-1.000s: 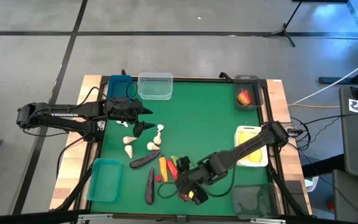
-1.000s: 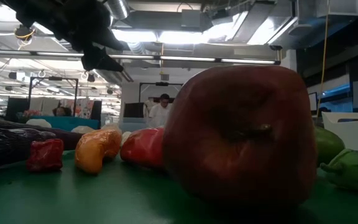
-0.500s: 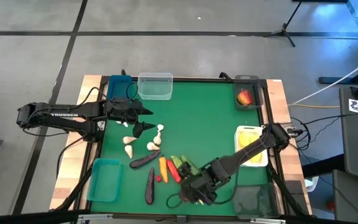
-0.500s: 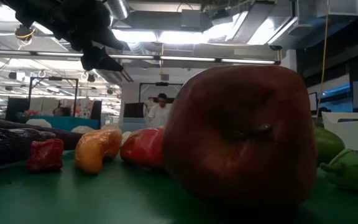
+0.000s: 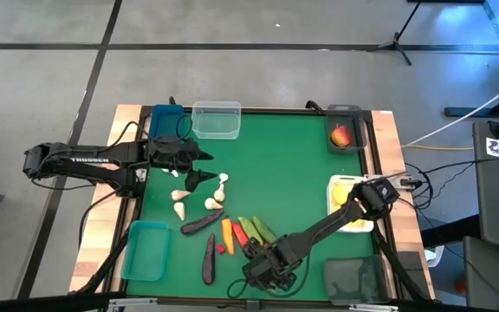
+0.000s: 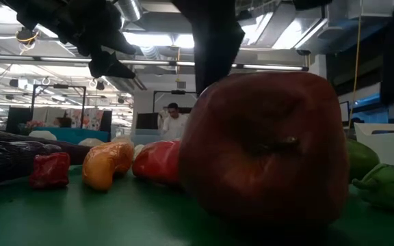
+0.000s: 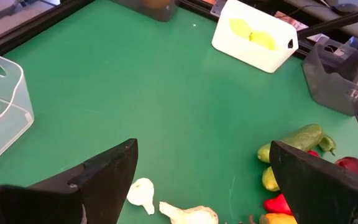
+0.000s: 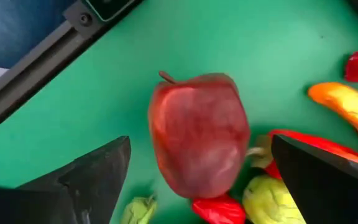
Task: Sort produce into baskets
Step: Put the red apple into the top black bin
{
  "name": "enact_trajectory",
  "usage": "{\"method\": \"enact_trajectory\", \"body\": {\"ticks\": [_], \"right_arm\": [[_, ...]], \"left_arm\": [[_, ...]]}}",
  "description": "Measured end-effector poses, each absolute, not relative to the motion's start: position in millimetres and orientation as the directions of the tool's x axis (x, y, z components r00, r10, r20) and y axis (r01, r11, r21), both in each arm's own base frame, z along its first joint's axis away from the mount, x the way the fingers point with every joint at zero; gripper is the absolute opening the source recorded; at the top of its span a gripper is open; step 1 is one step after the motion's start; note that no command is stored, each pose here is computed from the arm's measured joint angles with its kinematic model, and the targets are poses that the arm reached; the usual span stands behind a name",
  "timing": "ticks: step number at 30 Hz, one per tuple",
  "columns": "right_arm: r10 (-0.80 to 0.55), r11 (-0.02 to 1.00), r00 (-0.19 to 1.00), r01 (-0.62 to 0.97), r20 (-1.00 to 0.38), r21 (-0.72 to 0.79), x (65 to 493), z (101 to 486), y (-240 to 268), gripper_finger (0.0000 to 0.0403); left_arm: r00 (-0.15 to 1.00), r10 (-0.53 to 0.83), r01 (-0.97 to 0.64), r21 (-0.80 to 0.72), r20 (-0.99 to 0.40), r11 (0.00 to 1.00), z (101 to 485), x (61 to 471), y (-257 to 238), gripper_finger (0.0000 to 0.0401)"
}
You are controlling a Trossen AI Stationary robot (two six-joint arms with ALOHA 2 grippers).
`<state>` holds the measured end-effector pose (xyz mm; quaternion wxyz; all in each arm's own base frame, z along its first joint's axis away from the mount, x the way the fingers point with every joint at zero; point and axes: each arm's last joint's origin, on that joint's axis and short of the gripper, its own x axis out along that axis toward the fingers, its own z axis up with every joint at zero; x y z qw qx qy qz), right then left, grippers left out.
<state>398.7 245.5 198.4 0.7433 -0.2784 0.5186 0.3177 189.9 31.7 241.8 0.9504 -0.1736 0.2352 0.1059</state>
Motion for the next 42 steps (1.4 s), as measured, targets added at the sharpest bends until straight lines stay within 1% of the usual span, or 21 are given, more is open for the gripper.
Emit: {"method": "enact_trajectory", "body": {"ticks": [7, 14, 18, 20, 22, 27, 30, 34, 37, 39, 42], "right_arm": [[0.161, 0.656, 0.274, -0.748, -0.948, -0.105, 401, 195, 245, 0.0385], [0.187, 0.657, 0.222, -0.752, -0.957, -0.046, 405, 177, 246, 0.0385], [0.169, 0.655, 0.244, -0.752, -0.955, -0.076, 405, 180, 245, 0.0383], [0.166, 0.655, 0.240, -0.752, -0.957, -0.075, 405, 179, 245, 0.0371], [0.161, 0.656, 0.244, -0.750, -0.956, -0.080, 405, 179, 245, 0.0348], [0.160, 0.656, 0.244, -0.750, -0.956, -0.082, 405, 179, 245, 0.0263], [0.158, 0.656, 0.241, -0.750, -0.957, -0.080, 405, 179, 245, 0.0226], [0.146, 0.679, 0.228, -0.731, -0.963, -0.070, 403, 179, 244, 0.0224], [0.122, 0.720, 0.218, -0.691, -0.968, -0.065, 402, 181, 242, 0.0224], [0.097, 0.742, 0.192, -0.668, -0.977, -0.058, 400, 185, 241, 0.0224], [0.062, 0.766, 0.206, -0.637, -0.977, -0.086, 400, 198, 240, 0.0224]], "left_arm": [[0.867, 0.119, -0.280, -0.274, -0.485, 0.920, 242, 190, 32, 0.0356], [0.866, 0.119, -0.283, -0.280, -0.486, 0.917, 242, 190, 32, 0.0356], [0.863, 0.119, -0.284, -0.277, -0.491, 0.918, 241, 190, 32, 0.0356], [0.863, 0.119, -0.284, -0.276, -0.492, 0.919, 241, 190, 32, 0.0356], [0.857, 0.118, -0.287, -0.274, -0.502, 0.918, 240, 189, 32, 0.0356], [0.852, 0.117, -0.289, -0.273, -0.510, 0.918, 239, 189, 32, 0.0356], [0.852, 0.117, -0.289, -0.273, -0.510, 0.917, 239, 189, 32, 0.0356], [0.852, 0.117, -0.289, -0.273, -0.510, 0.918, 239, 189, 32, 0.0356], [0.852, 0.117, -0.284, -0.261, -0.510, 0.923, 239, 189, 32, 0.0356], [0.851, 0.125, -0.287, -0.251, -0.510, 0.925, 239, 189, 32, 0.0356], [0.849, 0.139, -0.297, -0.242, -0.510, 0.924, 239, 188, 32, 0.0356]]}}
